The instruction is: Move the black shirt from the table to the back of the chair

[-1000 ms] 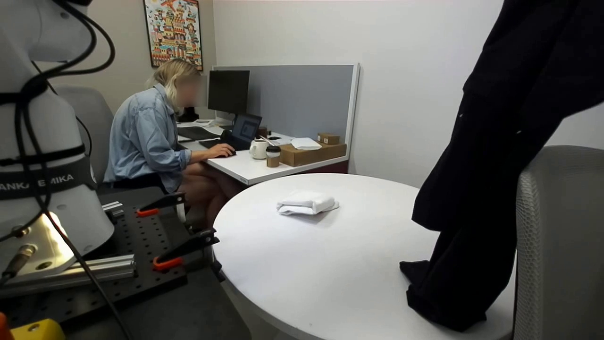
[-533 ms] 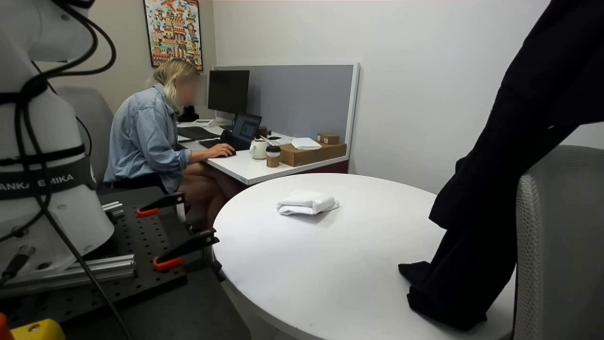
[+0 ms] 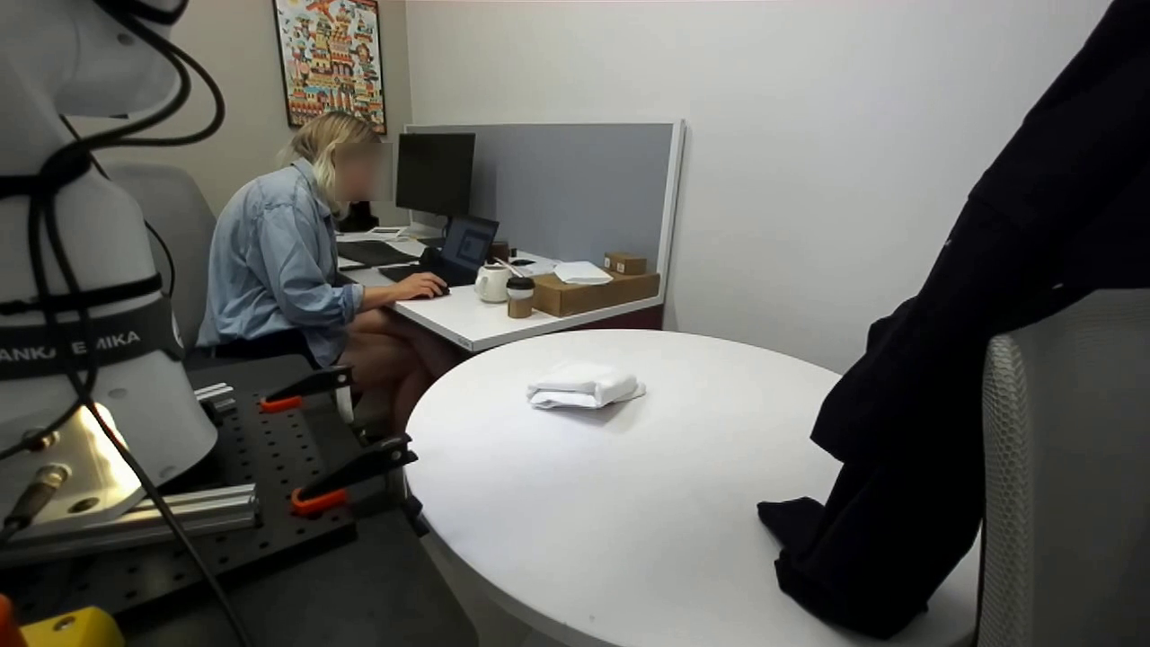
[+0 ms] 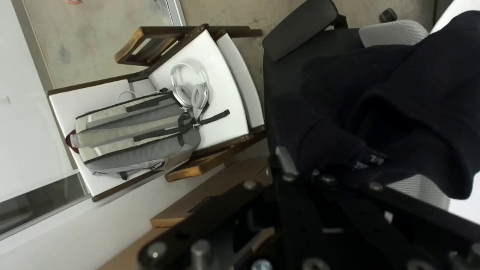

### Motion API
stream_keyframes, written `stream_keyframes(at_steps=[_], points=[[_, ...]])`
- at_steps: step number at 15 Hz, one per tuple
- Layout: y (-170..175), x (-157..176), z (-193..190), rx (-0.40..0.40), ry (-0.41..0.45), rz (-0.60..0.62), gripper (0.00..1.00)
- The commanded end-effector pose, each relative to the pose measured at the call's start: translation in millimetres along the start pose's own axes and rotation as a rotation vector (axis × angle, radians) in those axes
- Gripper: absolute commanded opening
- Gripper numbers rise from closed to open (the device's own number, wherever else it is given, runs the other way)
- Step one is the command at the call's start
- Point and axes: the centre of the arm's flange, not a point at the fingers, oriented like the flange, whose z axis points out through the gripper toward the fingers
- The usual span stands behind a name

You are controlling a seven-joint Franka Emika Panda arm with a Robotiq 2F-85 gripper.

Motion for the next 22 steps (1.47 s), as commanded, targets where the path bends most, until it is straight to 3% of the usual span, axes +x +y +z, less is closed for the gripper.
stream_keyframes(at_steps=[1,8,9,12,19,22], points=[[34.5,67.4,-0.1,-0.061,-0.033,0.023,0.01],[23.9,83.5,52.6,-0.087,-0.118,0.06,0.01],[22.5,84.7,59.4,-0.081,-0.137,0.068,0.29],[18.5,87.4,78.3,-0.068,-0.169,0.085,0.44],[14.5,86.2,99.3,0.015,-0.174,0.057,0.96],[13.0,82.5,91.9,0.101,-0.151,0.022,1.0]])
